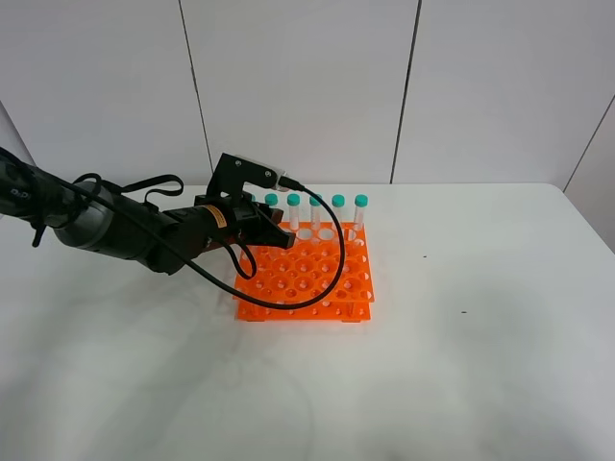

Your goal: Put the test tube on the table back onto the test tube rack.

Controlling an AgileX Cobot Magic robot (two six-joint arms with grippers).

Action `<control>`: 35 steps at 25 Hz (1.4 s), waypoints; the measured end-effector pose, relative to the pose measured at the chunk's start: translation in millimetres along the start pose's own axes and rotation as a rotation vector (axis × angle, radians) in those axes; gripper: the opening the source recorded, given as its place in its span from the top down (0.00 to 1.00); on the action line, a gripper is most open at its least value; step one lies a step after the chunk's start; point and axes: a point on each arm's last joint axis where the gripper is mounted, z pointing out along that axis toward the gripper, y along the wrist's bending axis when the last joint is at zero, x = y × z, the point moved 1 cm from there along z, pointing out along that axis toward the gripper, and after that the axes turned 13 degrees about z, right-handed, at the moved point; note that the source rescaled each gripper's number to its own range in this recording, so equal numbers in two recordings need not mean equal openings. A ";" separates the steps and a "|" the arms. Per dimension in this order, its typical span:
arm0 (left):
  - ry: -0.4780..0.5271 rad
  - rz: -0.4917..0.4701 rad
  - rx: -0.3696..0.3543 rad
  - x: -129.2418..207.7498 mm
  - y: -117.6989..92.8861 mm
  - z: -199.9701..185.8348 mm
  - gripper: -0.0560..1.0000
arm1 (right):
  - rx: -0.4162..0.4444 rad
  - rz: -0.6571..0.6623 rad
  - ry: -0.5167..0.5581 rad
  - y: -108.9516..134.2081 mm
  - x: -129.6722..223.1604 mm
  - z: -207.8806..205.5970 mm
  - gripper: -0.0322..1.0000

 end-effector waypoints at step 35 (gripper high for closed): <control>0.308 -0.022 -0.038 -109.2 45.6 -79.5 0.03 | 0.000 0.000 0.000 0.0 0.0 0.0 0.00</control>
